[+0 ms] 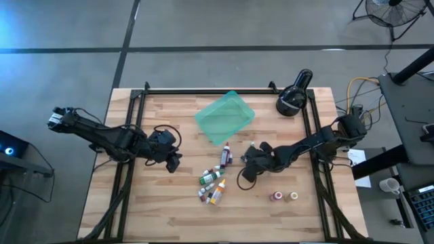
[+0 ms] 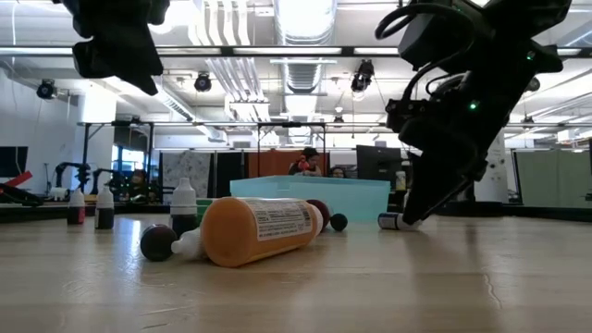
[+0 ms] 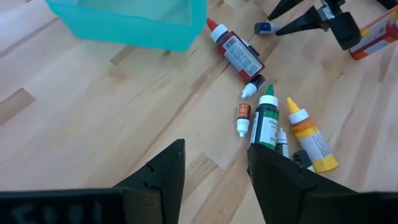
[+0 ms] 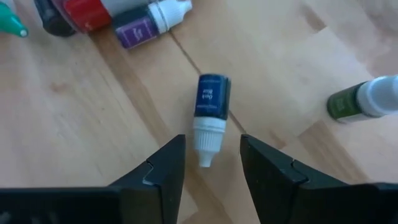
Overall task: Pick & Place food coloring
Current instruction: Adjust the blue small food coloring bottle
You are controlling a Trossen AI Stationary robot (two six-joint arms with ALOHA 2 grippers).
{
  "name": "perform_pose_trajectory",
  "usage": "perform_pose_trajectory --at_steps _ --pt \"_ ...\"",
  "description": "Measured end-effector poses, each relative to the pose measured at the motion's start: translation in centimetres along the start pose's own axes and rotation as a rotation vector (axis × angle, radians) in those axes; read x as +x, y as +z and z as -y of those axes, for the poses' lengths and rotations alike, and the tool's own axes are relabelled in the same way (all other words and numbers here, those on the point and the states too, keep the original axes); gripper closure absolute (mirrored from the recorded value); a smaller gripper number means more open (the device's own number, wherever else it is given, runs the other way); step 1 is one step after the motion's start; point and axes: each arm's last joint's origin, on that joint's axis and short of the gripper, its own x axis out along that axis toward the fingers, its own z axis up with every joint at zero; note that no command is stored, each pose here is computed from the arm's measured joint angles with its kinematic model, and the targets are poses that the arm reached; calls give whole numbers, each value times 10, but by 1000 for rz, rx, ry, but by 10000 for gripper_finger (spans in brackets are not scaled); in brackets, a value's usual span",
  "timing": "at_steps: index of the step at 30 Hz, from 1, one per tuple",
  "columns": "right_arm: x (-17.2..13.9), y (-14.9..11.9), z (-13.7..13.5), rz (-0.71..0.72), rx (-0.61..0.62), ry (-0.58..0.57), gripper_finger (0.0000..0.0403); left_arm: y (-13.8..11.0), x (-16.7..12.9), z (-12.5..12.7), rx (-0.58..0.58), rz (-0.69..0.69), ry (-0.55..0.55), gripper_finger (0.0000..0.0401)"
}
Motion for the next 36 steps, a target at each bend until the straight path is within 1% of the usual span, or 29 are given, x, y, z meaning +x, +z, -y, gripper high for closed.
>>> perform_pose_trajectory --at_steps 6,15,22,30,36 --pt "2 0 3 -4 -5 -8 270 0 0 0 16 1 0 254" --pt "11 3 2 9 -9 -9 273 0 0 0 18 0 0 254" --pt "9 3 2 -16 -104 10 283 0 0 0 18 -1 0 254" --pt "8 2 2 -31 -120 21 288 0 0 0 18 -3 -1 254" --pt "8 2 2 -35 -213 24 286 0 0 0 18 -3 -1 254"
